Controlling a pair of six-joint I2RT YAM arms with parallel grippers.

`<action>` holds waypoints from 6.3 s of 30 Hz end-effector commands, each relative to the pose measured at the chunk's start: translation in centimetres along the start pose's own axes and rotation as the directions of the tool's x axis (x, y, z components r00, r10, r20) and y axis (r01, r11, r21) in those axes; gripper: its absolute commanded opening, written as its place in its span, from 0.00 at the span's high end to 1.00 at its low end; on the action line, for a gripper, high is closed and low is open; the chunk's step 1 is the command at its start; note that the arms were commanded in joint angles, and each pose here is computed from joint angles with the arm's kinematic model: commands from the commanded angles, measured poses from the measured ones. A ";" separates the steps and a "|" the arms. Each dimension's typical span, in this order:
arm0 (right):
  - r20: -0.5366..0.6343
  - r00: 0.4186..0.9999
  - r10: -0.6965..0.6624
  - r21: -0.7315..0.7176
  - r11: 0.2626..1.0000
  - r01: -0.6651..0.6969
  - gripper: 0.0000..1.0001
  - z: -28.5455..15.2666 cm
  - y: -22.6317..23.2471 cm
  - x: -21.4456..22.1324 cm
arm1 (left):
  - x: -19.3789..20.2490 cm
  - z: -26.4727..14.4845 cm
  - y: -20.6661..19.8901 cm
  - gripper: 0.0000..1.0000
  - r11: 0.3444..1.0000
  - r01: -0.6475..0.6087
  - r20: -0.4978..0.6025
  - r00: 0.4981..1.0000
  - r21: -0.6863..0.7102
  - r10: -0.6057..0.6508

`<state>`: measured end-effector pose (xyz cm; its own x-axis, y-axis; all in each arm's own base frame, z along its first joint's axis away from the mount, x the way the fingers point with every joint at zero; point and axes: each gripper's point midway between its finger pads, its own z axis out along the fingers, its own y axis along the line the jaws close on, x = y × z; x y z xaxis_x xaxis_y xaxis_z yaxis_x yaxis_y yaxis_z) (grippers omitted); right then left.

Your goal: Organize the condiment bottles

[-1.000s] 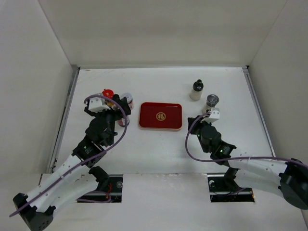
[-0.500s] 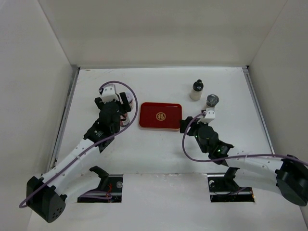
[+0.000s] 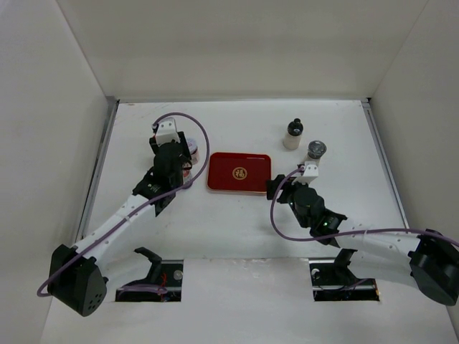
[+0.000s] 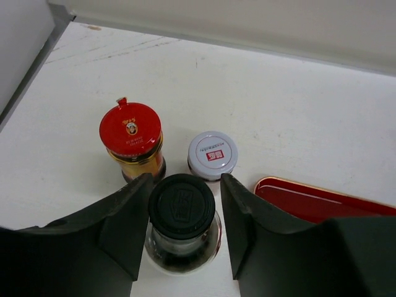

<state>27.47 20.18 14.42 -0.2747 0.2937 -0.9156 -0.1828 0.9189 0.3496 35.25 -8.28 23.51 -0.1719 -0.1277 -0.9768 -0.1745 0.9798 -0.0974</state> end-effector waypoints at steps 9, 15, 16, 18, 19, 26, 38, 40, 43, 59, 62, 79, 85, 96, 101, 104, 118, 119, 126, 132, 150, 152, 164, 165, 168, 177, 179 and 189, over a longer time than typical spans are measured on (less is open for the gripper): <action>0.075 0.995 0.059 -0.069 0.996 -0.054 0.22 -0.1 2.1 -2.9 | -7.7 -2.4 -1.2 0.91 0.996 0.088 0.212 0.973 0.027 -0.092; 0.097 0.992 0.082 -0.061 0.995 -0.076 0.22 -0.3 1.6 -3.5 | -13.8 -6.1 -5.2 0.91 0.982 0.092 0.311 0.940 0.167 -0.141; 0.098 0.992 0.083 -0.061 0.995 -0.077 0.22 -0.3 1.6 -3.6 | -14.4 -6.4 -6.1 0.91 0.978 0.089 0.317 0.937 0.189 -0.146; 0.105 0.990 0.089 -0.047 0.995 -0.084 0.22 -0.2 1.1 -3.7 | -14.9 -6.5 -8.1 0.91 0.972 0.073 0.318 0.937 0.224 -0.144; 0.109 0.990 0.094 -0.039 0.995 -0.090 0.22 -0.3 0.8 -3.8 | -15.0 -6.5 -9.1 0.91 0.968 0.069 0.317 0.937 0.240 -0.145; 0.143 0.983 0.114 -0.002 0.993 -0.115 0.22 -0.7 -0.6 -4.6 | -14.7 -4.3 -14.5 0.92 0.949 0.065 0.313 0.935 0.307 -0.166; 0.137 0.985 0.109 0.013 0.994 -0.112 0.21 -0.5 -0.9 -4.4 | -12.7 -1.3 -21.3 0.92 0.910 0.059 0.280 0.942 0.410 -0.188; 0.138 0.984 0.110 0.012 0.994 -0.113 0.21 -0.5 -0.9 -4.4 | -12.0 -0.6 -21.8 0.92 0.907 0.068 0.267 0.944 0.415 -0.193; 0.140 0.984 0.111 0.013 0.993 -0.114 0.21 -0.6 -1.0 -4.5 | -11.1 0.5 -22.6 0.92 0.905 0.066 0.252 0.950 0.420 -0.187; 0.137 0.984 0.115 -0.005 0.993 -0.115 0.21 -0.6 -0.6 -4.4 | -8.7 2.4 -23.3 0.89 0.902 0.064 0.228 0.958 0.427 -0.176; 0.137 0.984 0.115 -0.005 0.993 -0.115 0.21 -0.6 -0.6 -4.4 | -7.5 2.2 -23.2 0.78 0.902 0.059 0.221 0.961 0.428 -0.168; 0.144 0.983 0.112 0.006 0.993 -0.114 0.20 -0.7 -1.0 -4.6 | -8.2 -1.2 -13.7 0.19 0.951 0.129 0.275 0.938 0.283 -0.209; 0.149 0.981 0.120 0.004 0.993 -0.122 0.20 -0.7 -1.1 -4.7 | -2.2 -1.8 -7.6 0.25 0.987 0.075 0.144 0.985 0.142 -0.096; 0.142 0.983 0.117 0.000 0.993 -0.119 0.17 -0.4 -0.8 -4.6 | 5.7 3.9 -3.6 0.23 0.998 -0.049 -0.066 0.997 -0.049 0.045; 0.125 0.985 0.119 -0.010 0.993 -0.118 0.16 -0.2 -0.6 -4.1 | 6.7 6.4 -3.6 0.23 0.995 -0.065 -0.090 0.994 -0.074 0.058; 0.122 0.985 0.119 -0.010 0.993 -0.118 0.16 -0.2 -0.6 -4.0 | 7.0 7.7 -3.5 0.23 0.996 -0.047 -0.084 0.996 -0.080 0.040; 0.102 0.988 0.113 -0.010 0.994 -0.112 0.15 0.2 -0.4 -3.5 | 7.3 12.0 -4.5 0.24 1.000 0.015 -0.067 0.998 -0.023 -0.017; 0.101 0.988 0.113 -0.011 0.994 -0.112 0.15 0.3 -0.3 -3.6 | 7.1 12.1 -4.6 0.24 1.000 0.015 -0.063 0.998 -0.022 -0.016; 0.108 0.987 0.119 -0.017 0.993 -0.117 0.15 0.0 -0.4 -3.8 | 7.7 12.7 -4.8 0.59 1.000 0.012 -0.077 0.997 -0.002 -0.012; 0.108 0.987 0.119 -0.017 0.993 -0.118 0.15 0.1 -0.4 -3.8 | 6.8 10.9 -4.4 0.65 1.000 0.020 -0.059 0.998 0.008 -0.020; 0.122 0.985 0.123 -0.014 0.992 -0.122 0.14 -0.2 -0.7 -4.2 | 0.5 2.6 -11.4 0.71 0.963 0.121 0.061 0.988 0.240 -0.139; 0.125 0.985 0.117 -0.008 0.993 -0.117 0.14 -0.2 -0.7 -4.3 | 0.8 2.6 -12.1 0.71 0.960 0.121 0.059 0.988 0.254 -0.140; 0.126 0.985 0.116 -0.008 0.993 -0.116 0.14 -0.2 -0.7 -4.3 | 2.7 3.9 -14.1 0.71 0.953 0.127 0.062 0.987 0.276 -0.149; 0.129 0.985 0.117 -0.010 0.993 -0.117 0.14 -0.2 -0.7 -4.4 | 3.0 4.0 -14.2 0.71 0.953 0.124 0.059 0.988 0.276 -0.146; 0.121 0.986 0.116 -0.012 0.993 -0.115 0.14 -0.1 -0.7 -4.2 | 3.6 4.5 -14.7 0.71 0.952 0.121 0.053 0.989 0.281 -0.141; 0.120 0.986 0.118 -0.012 0.993 -0.117 0.14 -0.1 -0.7 -4.1 | 6.0 5.7 -14.4 0.66 0.967 0.090 0.026 0.995 0.238 -0.099; 0.119 0.986 0.118 -0.013 0.993 -0.117 0.14 -0.1 -0.6 -4.1 | 6.4 5.7 -14.2 0.59 0.971 0.085 0.025 0.995 0.224 -0.093; 0.132 0.982 0.134 -0.007 0.991 -0.134 0.18 -0.2 -0.8 -4.3 | 5.3 3.5 -13.8 0.14 0.970 0.105 0.060 0.991 0.222 -0.121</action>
<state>28.22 18.21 16.40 -0.2173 0.3858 -0.8966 -0.1486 0.8948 0.4210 40.34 -21.54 13.73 -0.2276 -0.1193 -0.9664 0.0183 0.9918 -0.1267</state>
